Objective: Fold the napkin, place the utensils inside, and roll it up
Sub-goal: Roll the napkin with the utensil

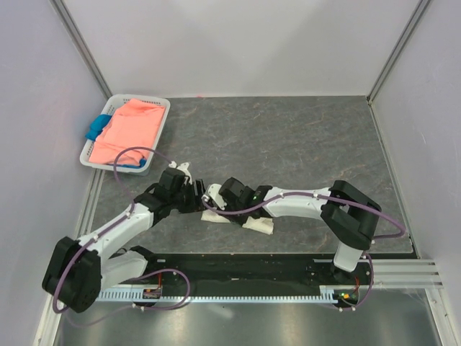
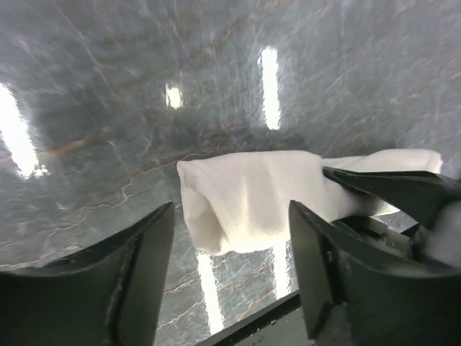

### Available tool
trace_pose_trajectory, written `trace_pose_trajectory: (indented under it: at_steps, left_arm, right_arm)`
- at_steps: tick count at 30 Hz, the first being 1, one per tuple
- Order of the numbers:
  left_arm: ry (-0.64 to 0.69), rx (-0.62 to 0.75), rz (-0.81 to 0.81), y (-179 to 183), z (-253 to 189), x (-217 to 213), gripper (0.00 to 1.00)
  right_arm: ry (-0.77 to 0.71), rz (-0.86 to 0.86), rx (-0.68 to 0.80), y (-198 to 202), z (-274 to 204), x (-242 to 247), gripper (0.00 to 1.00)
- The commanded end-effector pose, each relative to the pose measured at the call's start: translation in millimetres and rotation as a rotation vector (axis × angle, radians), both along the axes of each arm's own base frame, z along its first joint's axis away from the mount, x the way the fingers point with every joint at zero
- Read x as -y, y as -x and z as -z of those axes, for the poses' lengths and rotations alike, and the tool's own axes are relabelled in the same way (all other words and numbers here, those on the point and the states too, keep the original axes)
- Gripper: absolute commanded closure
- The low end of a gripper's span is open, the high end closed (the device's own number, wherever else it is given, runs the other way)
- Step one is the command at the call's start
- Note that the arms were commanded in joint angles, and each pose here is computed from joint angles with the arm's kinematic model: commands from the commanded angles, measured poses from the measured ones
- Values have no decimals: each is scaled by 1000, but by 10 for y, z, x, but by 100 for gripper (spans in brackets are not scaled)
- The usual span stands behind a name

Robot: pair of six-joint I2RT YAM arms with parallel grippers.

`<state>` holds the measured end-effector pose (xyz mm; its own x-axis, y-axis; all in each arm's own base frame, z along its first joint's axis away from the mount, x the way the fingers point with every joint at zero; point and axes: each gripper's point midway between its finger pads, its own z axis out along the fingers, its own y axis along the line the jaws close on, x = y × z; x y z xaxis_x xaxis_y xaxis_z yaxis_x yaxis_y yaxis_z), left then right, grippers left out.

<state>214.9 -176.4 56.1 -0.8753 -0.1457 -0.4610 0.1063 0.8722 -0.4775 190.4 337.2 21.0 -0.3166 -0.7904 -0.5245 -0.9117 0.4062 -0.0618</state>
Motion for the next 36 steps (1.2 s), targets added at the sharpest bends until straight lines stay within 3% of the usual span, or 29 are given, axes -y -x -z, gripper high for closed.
trace_pose_trajectory:
  at_steps: [1, 7, 16, 27, 36]
  left_arm:
    - [-21, 80, -75, -98, -211, -121, 21]
    - [0, 143, -122, -62, -314, -209, 14]
    - [203, 199, 29, 102, -469, 121, 18]
    - [398, 204, 143, 97, -651, 567, 19]
    - [349, 116, 123, 156, -481, 616, 23]
  right_arm:
    - [10, -9, -309, 348, 172, 129, 70]
    - [-85, 13, -530, 353, 152, 118, 70]
    - [-181, 53, -760, 204, 269, 109, 68]
    - [-181, 100, -809, -21, 465, 110, 67]
    - [-173, 128, -814, -93, 549, 142, 67]
